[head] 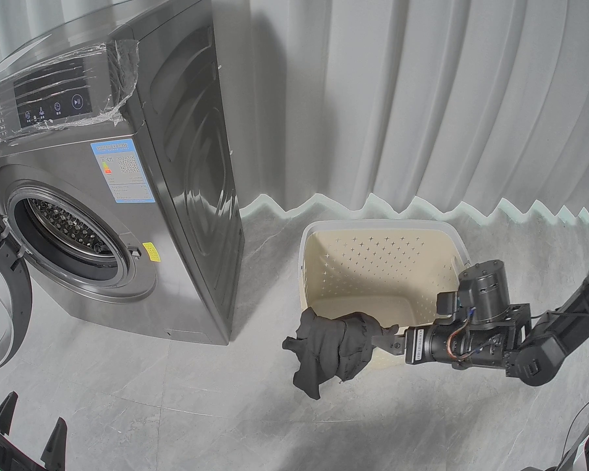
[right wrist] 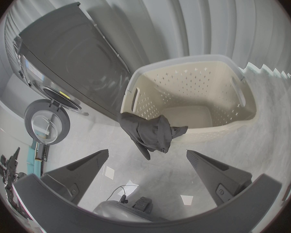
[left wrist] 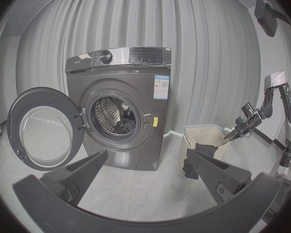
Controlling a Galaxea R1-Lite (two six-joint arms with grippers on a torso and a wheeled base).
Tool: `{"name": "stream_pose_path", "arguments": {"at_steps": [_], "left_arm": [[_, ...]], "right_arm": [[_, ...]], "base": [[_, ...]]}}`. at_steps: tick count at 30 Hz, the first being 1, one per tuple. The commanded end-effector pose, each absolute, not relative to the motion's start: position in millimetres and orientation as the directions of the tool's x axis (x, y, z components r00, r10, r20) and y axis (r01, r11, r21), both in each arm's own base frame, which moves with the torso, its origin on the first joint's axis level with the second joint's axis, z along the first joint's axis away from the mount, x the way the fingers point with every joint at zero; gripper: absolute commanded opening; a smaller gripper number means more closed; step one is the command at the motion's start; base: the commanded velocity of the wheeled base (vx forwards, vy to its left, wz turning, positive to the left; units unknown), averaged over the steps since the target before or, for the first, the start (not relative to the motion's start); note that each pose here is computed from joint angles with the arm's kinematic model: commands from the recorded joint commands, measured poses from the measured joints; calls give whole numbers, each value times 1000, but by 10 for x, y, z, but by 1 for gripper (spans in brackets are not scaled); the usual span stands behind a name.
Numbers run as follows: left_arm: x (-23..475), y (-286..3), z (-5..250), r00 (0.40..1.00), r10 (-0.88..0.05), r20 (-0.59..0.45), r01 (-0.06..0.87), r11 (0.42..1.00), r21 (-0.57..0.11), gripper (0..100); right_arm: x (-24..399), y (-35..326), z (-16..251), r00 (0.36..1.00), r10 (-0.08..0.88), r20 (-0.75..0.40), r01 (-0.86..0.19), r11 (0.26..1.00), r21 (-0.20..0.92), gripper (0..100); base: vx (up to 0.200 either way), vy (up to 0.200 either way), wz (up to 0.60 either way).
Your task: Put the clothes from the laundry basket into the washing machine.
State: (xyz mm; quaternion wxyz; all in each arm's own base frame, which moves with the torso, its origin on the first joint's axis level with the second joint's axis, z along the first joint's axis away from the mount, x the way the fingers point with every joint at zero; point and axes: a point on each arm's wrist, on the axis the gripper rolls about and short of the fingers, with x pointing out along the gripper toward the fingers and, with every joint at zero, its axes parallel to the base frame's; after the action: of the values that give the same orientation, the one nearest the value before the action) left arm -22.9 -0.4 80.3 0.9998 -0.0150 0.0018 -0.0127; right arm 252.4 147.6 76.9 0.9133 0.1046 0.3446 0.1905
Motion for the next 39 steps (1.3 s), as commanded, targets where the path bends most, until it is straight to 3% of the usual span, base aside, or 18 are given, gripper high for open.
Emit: {"name": "stream_pose_path", "arguments": {"at_steps": [1, 23, 39], "left_arm": [[-229, -4, 754, 1000, -25, -3, 24, 999, -31, 100], [-229, -4, 754, 1000, -23, -3, 23, 999, -34, 100], [-229, -4, 754, 1000, -23, -3, 23, 999, -35, 100]], "right_arm": [[2620, 1635, 470, 645, 396, -653, -266, 918, 294, 100], [3009, 1943, 50, 652, 358, -668, -247, 934, 260, 100], [3313, 2108, -116, 705, 310, -638, -167, 947, 275, 100]], "base": [[0, 0, 0], [0, 0, 0], [0, 0, 0]]}}
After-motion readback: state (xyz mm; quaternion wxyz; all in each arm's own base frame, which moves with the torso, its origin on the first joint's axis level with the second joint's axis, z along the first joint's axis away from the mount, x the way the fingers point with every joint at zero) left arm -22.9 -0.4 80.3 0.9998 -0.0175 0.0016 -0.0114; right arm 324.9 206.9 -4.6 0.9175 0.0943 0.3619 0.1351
